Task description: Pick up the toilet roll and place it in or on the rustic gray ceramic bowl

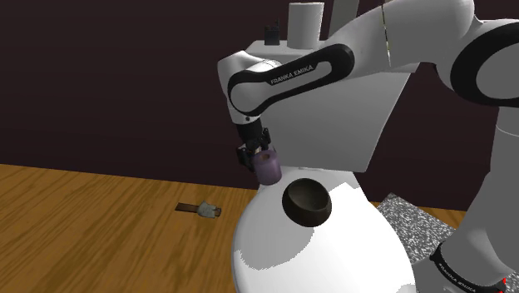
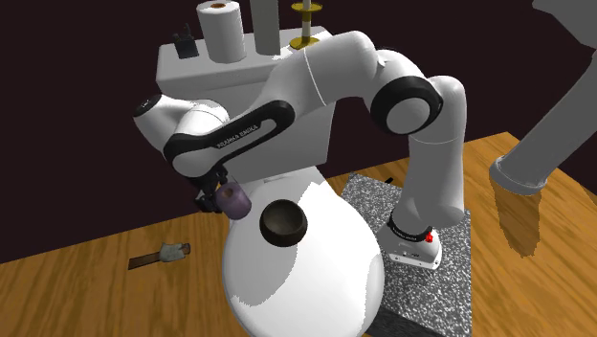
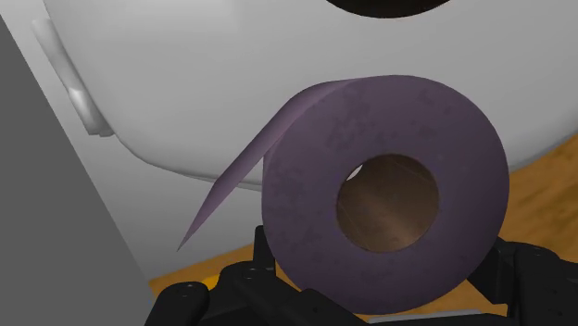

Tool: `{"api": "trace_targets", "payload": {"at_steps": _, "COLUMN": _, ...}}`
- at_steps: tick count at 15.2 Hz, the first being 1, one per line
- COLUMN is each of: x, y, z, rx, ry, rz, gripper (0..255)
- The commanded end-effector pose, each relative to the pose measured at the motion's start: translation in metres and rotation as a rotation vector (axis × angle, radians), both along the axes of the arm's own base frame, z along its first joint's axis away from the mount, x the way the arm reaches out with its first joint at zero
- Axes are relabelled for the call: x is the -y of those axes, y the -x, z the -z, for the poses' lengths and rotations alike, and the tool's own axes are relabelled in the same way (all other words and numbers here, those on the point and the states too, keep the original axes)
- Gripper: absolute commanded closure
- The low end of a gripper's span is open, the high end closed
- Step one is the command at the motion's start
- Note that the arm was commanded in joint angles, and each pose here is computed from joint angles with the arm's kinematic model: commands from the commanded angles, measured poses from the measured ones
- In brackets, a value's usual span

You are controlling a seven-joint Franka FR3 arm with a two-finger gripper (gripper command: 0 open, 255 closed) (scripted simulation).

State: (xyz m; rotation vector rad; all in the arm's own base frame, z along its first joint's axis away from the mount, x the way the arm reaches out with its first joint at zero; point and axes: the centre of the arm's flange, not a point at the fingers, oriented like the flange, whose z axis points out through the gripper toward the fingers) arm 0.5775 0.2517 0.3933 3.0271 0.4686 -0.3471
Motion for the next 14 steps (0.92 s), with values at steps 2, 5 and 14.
{"api": "trace_targets", "payload": {"at_steps": 2, "x": 0.000, "y": 0.000, "z": -0.016, "rx": 0.000, "ry": 0.000, "rz": 0.000, "gripper": 255}}
{"api": "trace_targets", "payload": {"at_steps": 5, "x": 0.000, "y": 0.000, "z": -0.031, "rx": 0.000, "ry": 0.000, "rz": 0.000, "gripper": 255}}
{"api": "trace_targets", "payload": {"at_steps": 14, "x": 0.000, "y": 0.000, "z": -0.079, "rx": 0.000, "ry": 0.000, "rz": 0.000, "gripper": 255}}
